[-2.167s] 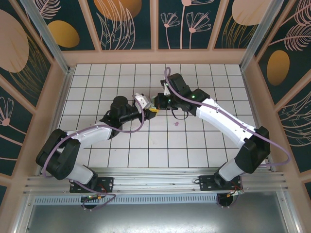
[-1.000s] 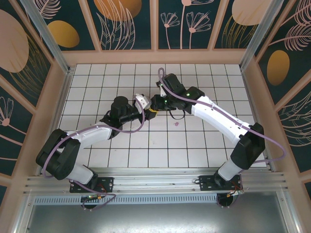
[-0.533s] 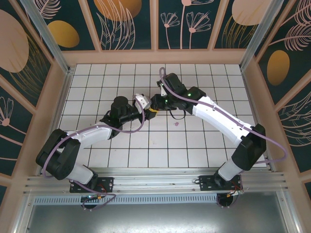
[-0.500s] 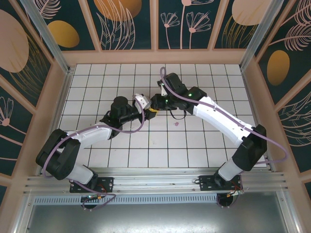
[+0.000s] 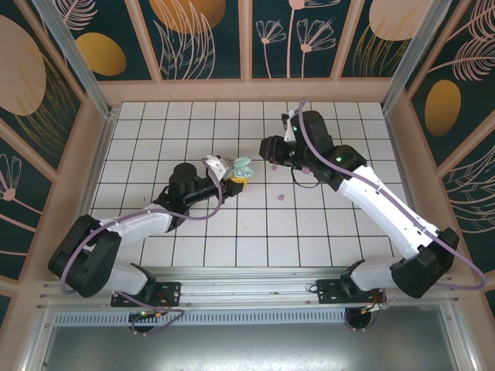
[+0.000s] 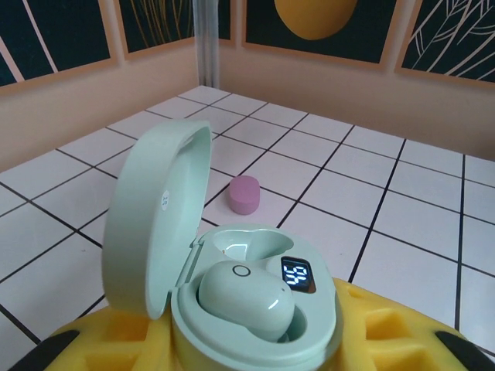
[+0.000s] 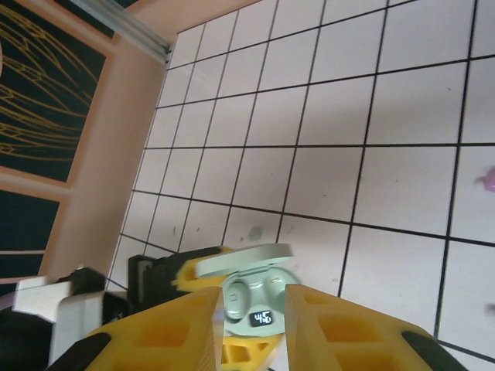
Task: Insert wireless bluetooth earbuds into charging case
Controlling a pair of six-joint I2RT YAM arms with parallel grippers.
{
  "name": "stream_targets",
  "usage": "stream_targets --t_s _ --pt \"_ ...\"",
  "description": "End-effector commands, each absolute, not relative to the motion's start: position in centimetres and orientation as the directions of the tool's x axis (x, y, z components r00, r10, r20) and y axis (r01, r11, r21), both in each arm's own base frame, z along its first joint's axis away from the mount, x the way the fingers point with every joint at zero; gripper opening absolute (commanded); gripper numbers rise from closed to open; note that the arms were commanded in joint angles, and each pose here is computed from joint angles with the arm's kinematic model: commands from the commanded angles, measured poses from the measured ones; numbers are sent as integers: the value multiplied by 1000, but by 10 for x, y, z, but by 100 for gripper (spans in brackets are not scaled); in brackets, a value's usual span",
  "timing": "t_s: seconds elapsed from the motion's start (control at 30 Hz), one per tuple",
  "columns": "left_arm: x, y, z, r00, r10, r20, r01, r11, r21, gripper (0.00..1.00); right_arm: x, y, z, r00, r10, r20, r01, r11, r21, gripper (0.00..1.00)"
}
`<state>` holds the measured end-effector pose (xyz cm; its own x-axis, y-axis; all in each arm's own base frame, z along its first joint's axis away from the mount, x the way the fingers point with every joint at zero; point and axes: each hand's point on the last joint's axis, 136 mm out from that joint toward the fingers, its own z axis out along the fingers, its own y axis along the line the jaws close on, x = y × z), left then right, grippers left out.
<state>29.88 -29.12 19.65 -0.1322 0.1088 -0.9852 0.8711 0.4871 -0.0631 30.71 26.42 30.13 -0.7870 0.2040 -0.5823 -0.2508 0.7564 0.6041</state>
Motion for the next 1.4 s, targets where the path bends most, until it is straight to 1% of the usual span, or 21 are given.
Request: stream_targets --t_s 0.0,0.2,0.33,0.57,0.67,0.83,0.93,1.1,1.37 --pt "293 -288 208 -131 40 -991 870 485 -95 22 313 254 293 -800 269 -537 -198 726 659 27" --pt "292 -281 203 -211 -31 -977 868 453 -202 21 314 245 254 -840 286 -462 -122 729 674 27" --pt "298 -267 208 -238 -84 -968 853 457 -250 21 311 246 223 -867 283 -411 -81 733 675 27" --pt "300 -237 226 -210 -100 -972 817 528 -231 20 312 260 169 -922 246 -299 -20 740 673 27" --pt "300 -222 229 -200 -78 -977 782 588 -207 19 319 267 152 -934 236 -267 -4 743 670 26" --pt "289 -195 239 -152 -71 -986 713 683 -159 18 321 299 128 -958 162 -235 -33 754 657 26" --pt "281 -183 244 -131 -80 -988 682 716 -148 18 318 323 111 -974 101 -204 -59 755 653 26" --pt "270 -172 246 -130 -69 -989 655 743 -138 18 313 365 87 -987 8 -161 -101 749 654 25" --pt "263 -164 249 -127 -77 -989 632 762 -140 17 315 420 70 -985 -82 -149 -161 738 656 25"
